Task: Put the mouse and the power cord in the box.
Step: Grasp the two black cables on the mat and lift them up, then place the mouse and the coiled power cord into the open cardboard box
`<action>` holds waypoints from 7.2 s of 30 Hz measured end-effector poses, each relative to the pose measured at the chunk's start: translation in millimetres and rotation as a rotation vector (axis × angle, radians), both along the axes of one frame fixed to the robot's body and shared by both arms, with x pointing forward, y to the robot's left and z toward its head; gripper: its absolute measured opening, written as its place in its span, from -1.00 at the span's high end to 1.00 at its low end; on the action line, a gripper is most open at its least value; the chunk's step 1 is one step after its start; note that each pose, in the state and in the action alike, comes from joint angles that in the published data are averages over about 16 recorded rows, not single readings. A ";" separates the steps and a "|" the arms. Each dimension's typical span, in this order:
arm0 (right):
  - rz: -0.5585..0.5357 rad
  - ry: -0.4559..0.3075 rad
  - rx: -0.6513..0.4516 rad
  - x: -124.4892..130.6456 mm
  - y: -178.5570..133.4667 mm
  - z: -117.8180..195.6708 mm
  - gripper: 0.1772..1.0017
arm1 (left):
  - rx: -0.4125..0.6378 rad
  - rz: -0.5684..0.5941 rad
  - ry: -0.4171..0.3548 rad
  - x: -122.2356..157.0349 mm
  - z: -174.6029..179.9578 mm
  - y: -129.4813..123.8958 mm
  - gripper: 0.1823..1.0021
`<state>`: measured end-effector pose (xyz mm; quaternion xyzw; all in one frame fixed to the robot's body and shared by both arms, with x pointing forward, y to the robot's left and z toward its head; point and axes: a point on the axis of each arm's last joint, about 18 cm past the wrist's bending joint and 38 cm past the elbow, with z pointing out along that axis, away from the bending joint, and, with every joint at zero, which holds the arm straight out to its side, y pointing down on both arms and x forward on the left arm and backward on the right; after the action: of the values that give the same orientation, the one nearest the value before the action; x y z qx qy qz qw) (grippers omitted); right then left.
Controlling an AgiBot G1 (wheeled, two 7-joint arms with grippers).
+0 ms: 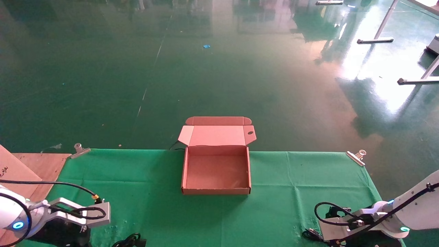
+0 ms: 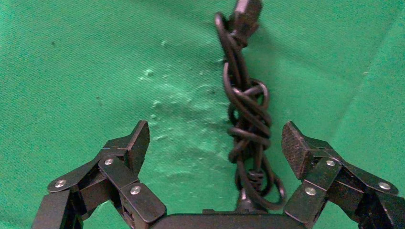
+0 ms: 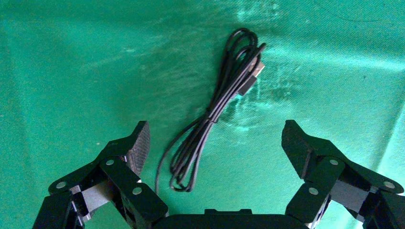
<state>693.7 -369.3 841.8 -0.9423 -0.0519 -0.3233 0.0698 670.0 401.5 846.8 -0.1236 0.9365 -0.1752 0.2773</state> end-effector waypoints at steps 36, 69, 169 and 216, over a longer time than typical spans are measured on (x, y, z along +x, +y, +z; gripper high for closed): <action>0.007 0.003 0.002 11.3 2.0 -9.2 -0.81 | -0.002 0.038 0.038 -0.1 -30.7 6.5 -0.85; 0.014 0.002 0.017 8.4 -3.9 -9.1 0.75 | 0.000 0.031 0.023 -1.0 -22.7 10.8 0.52; 0.349 -0.354 0.171 3.4 123.8 237.2 0.91 | 0.383 -0.429 -0.886 113.7 61.6 -228.4 0.52; 0.353 -0.585 0.087 51.5 228.2 196.4 0.91 | 0.024 -0.317 -0.933 86.7 142.0 -114.7 -0.97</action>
<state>745.2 -141.0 1038.2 -0.7822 -0.2180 -0.5648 0.1469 756.8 286.8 988.8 0.1152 0.7218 -0.2411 0.6384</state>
